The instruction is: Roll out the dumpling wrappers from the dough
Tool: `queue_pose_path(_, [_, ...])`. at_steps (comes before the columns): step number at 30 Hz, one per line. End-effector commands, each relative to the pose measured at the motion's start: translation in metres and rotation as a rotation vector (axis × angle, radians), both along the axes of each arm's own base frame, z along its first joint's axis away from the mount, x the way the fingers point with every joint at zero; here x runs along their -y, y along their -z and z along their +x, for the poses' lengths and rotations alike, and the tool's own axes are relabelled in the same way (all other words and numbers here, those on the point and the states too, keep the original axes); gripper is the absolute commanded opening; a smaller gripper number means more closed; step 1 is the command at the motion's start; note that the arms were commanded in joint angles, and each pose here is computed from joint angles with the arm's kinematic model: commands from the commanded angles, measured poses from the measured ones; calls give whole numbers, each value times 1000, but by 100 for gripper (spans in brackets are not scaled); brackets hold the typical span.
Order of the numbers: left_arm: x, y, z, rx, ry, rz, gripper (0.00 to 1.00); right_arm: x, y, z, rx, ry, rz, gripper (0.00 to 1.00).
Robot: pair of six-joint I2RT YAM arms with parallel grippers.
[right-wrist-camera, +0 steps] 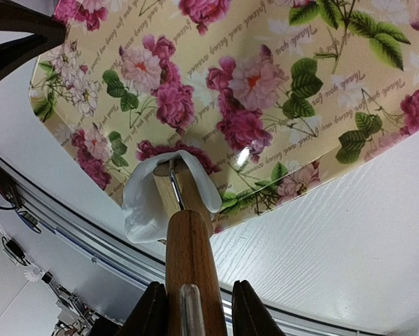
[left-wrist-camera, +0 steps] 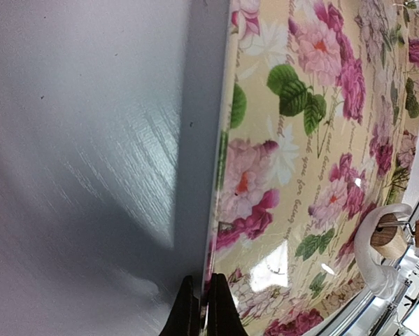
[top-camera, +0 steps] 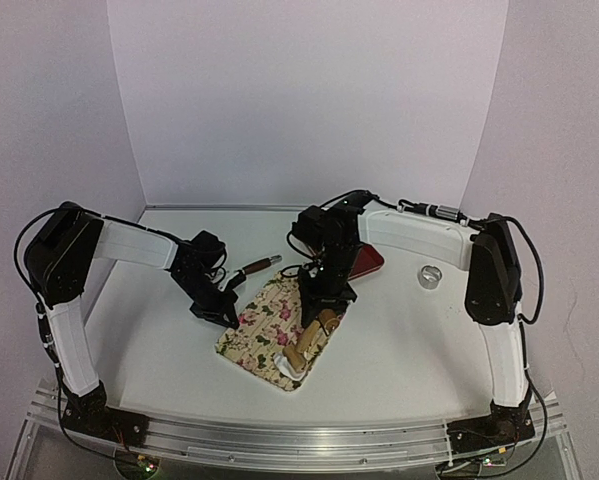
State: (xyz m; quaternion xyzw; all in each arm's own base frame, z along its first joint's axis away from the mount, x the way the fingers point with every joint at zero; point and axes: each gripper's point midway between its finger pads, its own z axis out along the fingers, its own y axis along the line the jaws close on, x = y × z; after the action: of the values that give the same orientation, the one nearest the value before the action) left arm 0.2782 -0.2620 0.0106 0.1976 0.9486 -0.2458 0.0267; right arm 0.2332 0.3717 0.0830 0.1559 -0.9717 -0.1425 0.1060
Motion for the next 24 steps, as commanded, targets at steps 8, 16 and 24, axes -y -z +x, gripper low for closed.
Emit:
queue_pose_path(8, [-63,42,-14,-43,-126,271,0,144,99,78,234,-74,-622,0])
queue_pose_path(16, [-63,41,-15,-46,-133,269,0,159,104,104,256,-97,-645,0])
queue_pose_path(24, [-72,44,-22,-58,-148,302,0,182,104,113,231,-44,-659,0])
